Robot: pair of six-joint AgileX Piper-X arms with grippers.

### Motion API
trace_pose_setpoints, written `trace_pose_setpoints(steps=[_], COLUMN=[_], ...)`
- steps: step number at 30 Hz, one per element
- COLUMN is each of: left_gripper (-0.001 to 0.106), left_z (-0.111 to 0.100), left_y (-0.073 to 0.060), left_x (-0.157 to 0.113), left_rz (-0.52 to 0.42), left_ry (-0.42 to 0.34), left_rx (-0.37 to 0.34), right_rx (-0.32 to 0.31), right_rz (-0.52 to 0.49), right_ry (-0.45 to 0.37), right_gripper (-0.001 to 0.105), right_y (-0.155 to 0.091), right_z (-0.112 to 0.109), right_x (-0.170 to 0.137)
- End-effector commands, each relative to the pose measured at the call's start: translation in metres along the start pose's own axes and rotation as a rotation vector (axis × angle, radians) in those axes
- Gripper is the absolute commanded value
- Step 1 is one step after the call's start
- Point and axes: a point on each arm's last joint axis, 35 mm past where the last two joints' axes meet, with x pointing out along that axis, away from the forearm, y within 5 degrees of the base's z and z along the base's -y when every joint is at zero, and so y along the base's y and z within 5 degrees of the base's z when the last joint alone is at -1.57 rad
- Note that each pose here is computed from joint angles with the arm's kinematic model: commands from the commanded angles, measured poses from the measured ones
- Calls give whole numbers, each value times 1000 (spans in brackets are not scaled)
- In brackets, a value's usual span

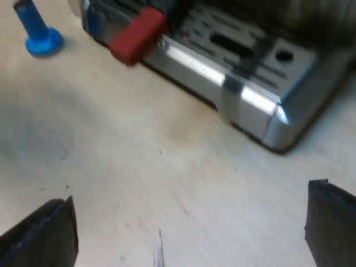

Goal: Grind coffee beans and then tamp

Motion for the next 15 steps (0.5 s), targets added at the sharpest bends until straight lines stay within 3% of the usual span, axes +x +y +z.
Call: trace_pose_setpoints(steps=[1, 6, 15], left_gripper=[65, 65, 65], left_z=[-6, -17, -29], left_y=[3, 11, 26], left_x=[8, 19, 42], left_rz=[-43, -55, -51], left_ry=[-17, -31, -1], left_rx=[24, 35, 17], right_rx=[-56, -96, -127], right_rz=[-63, -61, 16], right_ry=[-48, -66, 6], right_gripper=[83, 83, 79], right_y=[-3, 0, 3], right_z=[9, 13, 17], right_x=[-2, -1, 20])
